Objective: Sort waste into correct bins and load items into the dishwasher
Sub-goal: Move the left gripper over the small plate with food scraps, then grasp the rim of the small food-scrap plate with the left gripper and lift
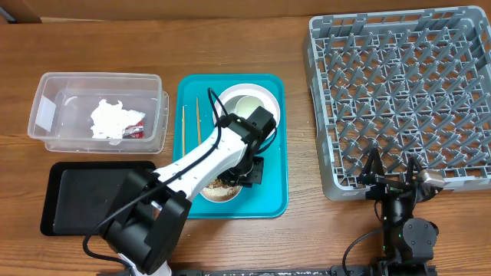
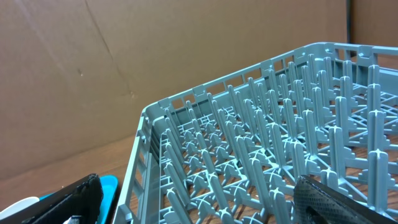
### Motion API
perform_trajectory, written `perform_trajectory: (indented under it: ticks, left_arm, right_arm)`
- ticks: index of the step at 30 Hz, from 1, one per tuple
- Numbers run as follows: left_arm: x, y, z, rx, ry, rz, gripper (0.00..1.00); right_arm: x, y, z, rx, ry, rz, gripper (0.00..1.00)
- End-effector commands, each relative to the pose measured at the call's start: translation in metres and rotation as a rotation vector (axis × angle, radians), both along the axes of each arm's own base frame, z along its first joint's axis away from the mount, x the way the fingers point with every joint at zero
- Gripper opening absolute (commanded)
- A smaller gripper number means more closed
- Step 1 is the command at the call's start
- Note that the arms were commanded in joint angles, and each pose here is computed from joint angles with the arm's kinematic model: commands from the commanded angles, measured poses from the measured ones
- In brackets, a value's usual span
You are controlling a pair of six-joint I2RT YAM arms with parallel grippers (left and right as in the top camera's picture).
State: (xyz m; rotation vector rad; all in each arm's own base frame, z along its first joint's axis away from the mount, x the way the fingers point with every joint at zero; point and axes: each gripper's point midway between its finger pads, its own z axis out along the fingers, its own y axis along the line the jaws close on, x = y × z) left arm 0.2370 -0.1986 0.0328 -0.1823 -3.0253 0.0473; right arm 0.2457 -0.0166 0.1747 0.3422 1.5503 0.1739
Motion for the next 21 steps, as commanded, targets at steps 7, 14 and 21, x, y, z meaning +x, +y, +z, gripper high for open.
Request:
perform_trajectory:
  ticks: [7, 14, 21]
  left_arm:
    - [0.000, -0.007, 0.008, -0.029, -0.015, 0.003, 0.04]
    - [0.008, -0.008, 0.032, -0.006, -0.035, 0.000, 0.04]
    - [0.005, -0.006, 0.075, -0.044, -0.073, 0.012, 0.04]
  right_arm:
    - [0.000, -0.002, -0.001, -0.006, -0.005, -0.013, 1.00]
    - [0.000, -0.002, -0.001, -0.006, -0.005, -0.013, 1.00]
    - [0.000, -0.002, -0.001, -0.006, -0.006, -0.013, 1.00]
